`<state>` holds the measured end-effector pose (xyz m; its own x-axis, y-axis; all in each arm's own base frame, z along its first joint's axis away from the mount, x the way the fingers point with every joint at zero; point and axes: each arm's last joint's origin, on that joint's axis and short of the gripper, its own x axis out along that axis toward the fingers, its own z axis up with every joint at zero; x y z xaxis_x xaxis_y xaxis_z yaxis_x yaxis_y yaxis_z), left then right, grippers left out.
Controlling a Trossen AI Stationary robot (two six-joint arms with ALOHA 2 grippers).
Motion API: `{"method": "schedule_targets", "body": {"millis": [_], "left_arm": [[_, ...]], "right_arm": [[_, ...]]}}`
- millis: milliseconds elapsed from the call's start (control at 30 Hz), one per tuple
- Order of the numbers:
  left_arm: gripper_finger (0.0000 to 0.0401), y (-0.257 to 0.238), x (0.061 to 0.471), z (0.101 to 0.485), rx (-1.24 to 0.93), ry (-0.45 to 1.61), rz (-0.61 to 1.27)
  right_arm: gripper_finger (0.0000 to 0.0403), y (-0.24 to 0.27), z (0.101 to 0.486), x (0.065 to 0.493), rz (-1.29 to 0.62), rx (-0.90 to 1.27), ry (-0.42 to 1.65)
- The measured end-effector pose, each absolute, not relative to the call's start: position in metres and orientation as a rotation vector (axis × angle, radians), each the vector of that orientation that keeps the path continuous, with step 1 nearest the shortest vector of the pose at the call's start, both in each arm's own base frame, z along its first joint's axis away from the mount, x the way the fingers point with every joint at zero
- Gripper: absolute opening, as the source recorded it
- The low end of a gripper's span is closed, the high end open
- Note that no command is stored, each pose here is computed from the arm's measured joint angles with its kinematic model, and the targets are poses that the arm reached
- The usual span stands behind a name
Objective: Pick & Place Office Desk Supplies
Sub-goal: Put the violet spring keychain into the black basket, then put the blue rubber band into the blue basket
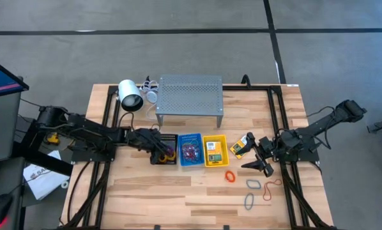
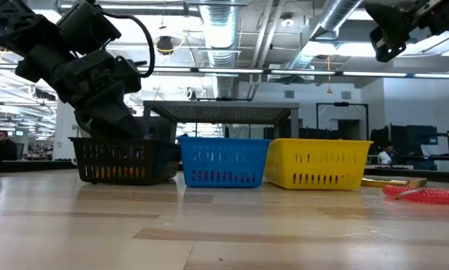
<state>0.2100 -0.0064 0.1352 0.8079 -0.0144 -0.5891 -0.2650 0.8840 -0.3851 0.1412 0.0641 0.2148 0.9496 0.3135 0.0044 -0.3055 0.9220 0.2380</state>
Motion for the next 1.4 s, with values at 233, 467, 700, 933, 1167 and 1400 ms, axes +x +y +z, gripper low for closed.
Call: {"method": "schedule_targets", "body": {"millis": [233, 467, 700, 933, 1167, 1400], "left_arm": [[0.0184, -0.006, 0.22, 0.149, -0.399, 0.589, 0.113], [0.0173, -0.004, 0.228, 0.161, -0.291, 0.676, 0.203], [0.0172, -0.004, 0.244, 0.187, -0.212, 0.602, 0.17], [0.0171, -0.004, 0.258, 0.213, -0.122, 0.386, 0.12], [0.017, -0.005, 0.264, 0.234, -0.128, 0.162, 0.098], [0.0163, -0.005, 0.264, 0.236, -0.097, 0.143, 0.095]], "right_arm": [[0.0258, 0.064, 0.214, 0.141, 0.317, 0.237, 0.039], [0.0258, 0.064, 0.212, 0.141, 0.315, 0.231, 0.058], [0.0258, 0.06, 0.213, 0.143, 0.283, 0.199, 0.048], [0.0258, 0.049, 0.213, 0.147, 0.21, 0.197, 0.039], [0.0258, 0.043, 0.212, 0.149, 0.171, 0.196, 0.042], [0.0258, 0.042, 0.206, 0.149, 0.155, 0.185, 0.106]]}}
